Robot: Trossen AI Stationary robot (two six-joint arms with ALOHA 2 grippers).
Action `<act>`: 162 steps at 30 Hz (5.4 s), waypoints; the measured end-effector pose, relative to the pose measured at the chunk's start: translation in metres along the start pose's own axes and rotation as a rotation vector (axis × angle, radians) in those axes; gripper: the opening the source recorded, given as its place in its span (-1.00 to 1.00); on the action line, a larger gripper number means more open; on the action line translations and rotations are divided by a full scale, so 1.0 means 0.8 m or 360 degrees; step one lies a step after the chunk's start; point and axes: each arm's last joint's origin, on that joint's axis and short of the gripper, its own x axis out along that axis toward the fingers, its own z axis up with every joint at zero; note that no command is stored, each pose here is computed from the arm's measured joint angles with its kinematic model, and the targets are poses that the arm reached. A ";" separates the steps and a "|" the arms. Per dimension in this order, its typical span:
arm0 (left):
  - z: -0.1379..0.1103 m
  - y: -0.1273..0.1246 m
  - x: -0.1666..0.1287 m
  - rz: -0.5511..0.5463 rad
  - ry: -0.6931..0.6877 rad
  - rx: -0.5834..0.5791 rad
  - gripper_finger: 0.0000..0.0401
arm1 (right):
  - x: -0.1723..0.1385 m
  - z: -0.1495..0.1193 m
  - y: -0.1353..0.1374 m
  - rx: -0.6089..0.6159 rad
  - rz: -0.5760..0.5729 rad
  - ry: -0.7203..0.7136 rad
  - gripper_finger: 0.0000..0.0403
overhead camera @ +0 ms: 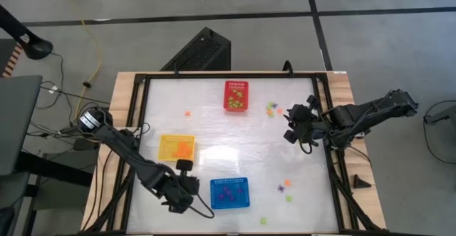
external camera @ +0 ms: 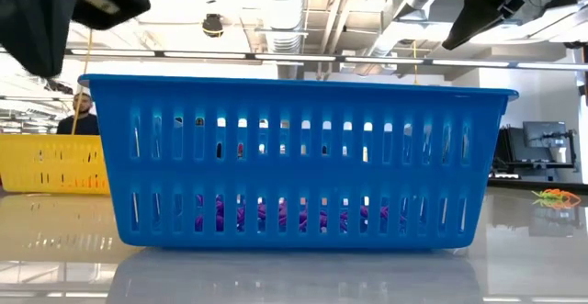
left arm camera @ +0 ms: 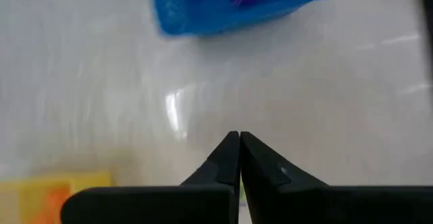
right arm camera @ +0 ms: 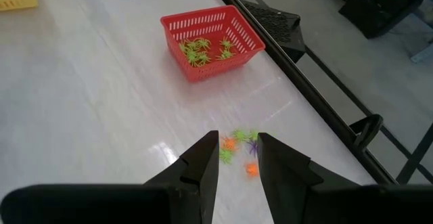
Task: Sort Halloween decoration
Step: Put the purple spider toy into the blue basket
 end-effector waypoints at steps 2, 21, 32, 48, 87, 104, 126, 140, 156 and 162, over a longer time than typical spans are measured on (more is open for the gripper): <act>-0.008 0.003 0.006 0.0033 0.0046 -0.0032 -0.97 | 0.000 0.000 0.000 0.0000 0.0000 0.0000 -0.33; -0.066 0.017 0.054 0.0085 0.0184 -0.0468 -0.19 | 0.000 0.000 0.000 0.0000 -0.0001 0.0000 -0.33; -0.066 0.018 0.055 0.0044 0.0230 -0.0482 -0.26 | 0.000 0.000 0.000 -0.0001 -0.0001 0.0000 -0.33; -0.075 0.014 0.087 0.0007 0.0430 -0.0365 -0.49 | 0.000 0.000 0.000 -0.0002 -0.0001 -0.0001 -0.33; -0.040 0.013 0.010 0.0096 0.0130 -0.0405 -0.98 | 0.000 0.000 0.000 0.0057 0.0002 0.0002 -0.33; -0.049 0.003 0.008 -0.0033 0.0269 -0.0463 -0.18 | -0.039 0.015 0.062 -0.0355 0.0638 -0.0571 -0.33; -0.069 -0.003 0.010 0.0080 0.0309 -0.0388 -0.24 | -0.004 0.018 0.109 -0.0596 0.0767 -0.0536 -0.33; -0.090 -0.007 0.032 -0.0067 0.0327 -0.0484 -0.24 | -0.004 0.020 0.113 -0.0646 0.0764 -0.0584 -0.33; -0.111 -0.003 0.056 -0.0158 0.0247 -0.0564 -0.24 | -0.003 0.019 0.113 -0.0645 0.0762 -0.0570 -0.33; -0.113 -0.002 0.056 -0.0136 0.0259 -0.0551 -0.24 | -0.003 0.019 0.113 -0.0644 0.0763 -0.0571 -0.33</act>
